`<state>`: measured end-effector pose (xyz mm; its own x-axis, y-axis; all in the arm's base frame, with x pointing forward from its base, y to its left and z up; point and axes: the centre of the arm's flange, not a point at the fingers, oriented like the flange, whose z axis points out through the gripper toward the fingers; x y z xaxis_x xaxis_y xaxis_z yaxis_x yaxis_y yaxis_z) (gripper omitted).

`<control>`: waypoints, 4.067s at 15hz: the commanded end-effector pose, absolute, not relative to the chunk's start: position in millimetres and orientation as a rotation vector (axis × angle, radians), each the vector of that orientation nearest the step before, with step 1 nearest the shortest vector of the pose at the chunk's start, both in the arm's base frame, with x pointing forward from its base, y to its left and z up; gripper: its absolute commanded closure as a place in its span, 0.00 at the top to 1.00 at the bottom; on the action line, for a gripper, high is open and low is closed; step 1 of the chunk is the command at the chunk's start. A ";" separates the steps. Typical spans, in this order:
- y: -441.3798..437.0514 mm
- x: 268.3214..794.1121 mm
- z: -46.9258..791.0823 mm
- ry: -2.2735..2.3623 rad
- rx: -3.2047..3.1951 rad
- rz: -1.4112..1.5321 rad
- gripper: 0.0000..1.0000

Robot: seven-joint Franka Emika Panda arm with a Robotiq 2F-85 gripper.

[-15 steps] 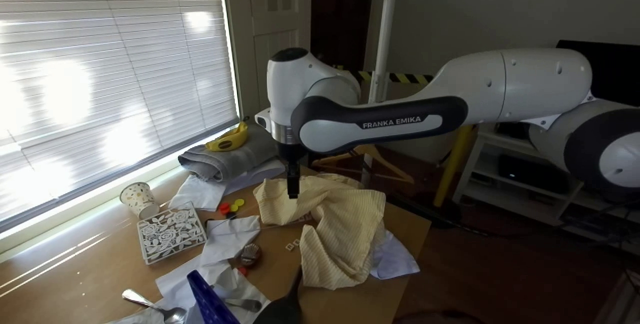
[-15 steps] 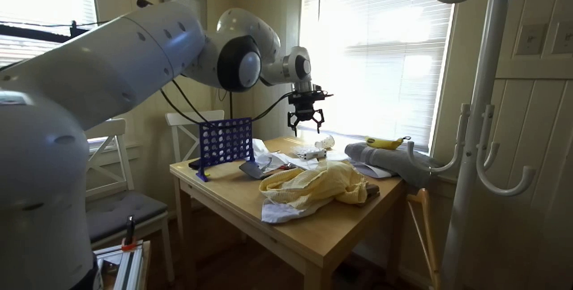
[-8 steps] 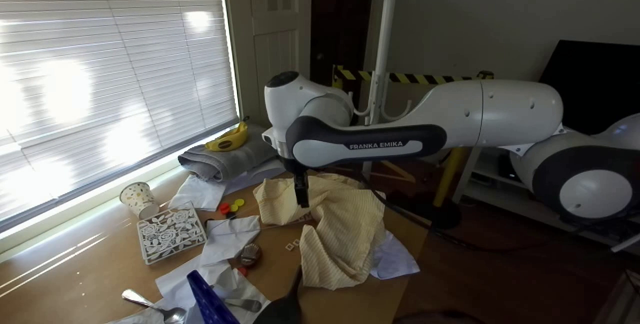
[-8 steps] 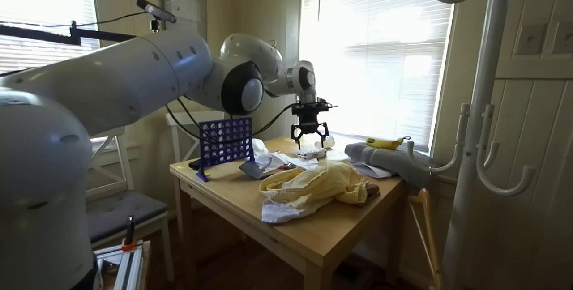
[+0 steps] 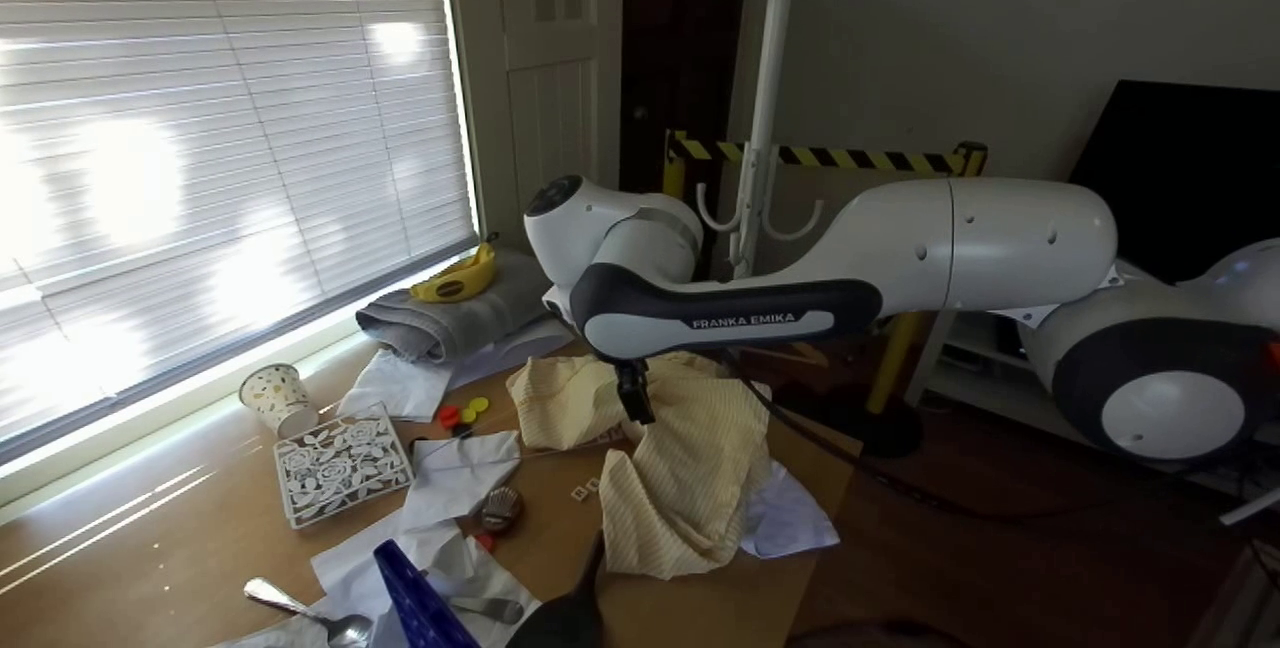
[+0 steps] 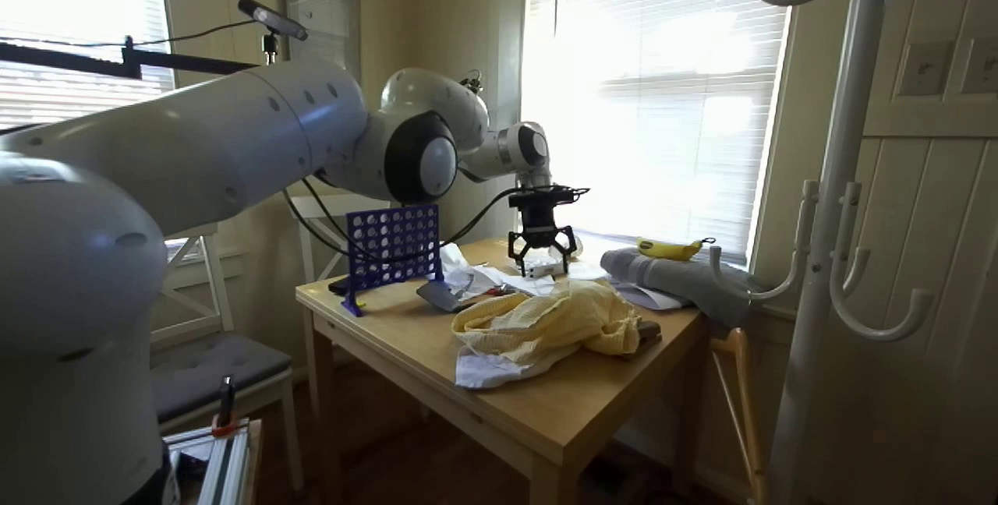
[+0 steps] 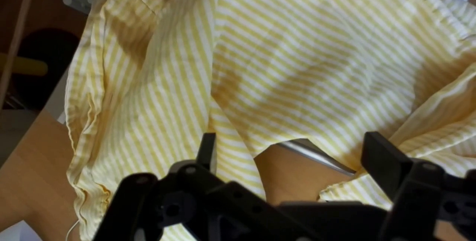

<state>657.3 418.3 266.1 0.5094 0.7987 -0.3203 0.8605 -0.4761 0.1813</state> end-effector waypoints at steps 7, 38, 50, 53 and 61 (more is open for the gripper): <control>462.0 659.4 218.4 1.283 2.671 0.146 1.00; 479.7 675.7 168.9 1.824 2.519 0.390 1.00; 469.6 707.9 169.9 1.694 2.853 0.435 1.00; 469.7 713.7 162.9 1.660 2.892 0.329 1.00; 474.9 731.0 150.3 1.664 2.884 0.341 1.00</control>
<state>689.0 449.4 162.2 0.4990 0.8258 0.2628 0.8625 -0.5027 -0.0578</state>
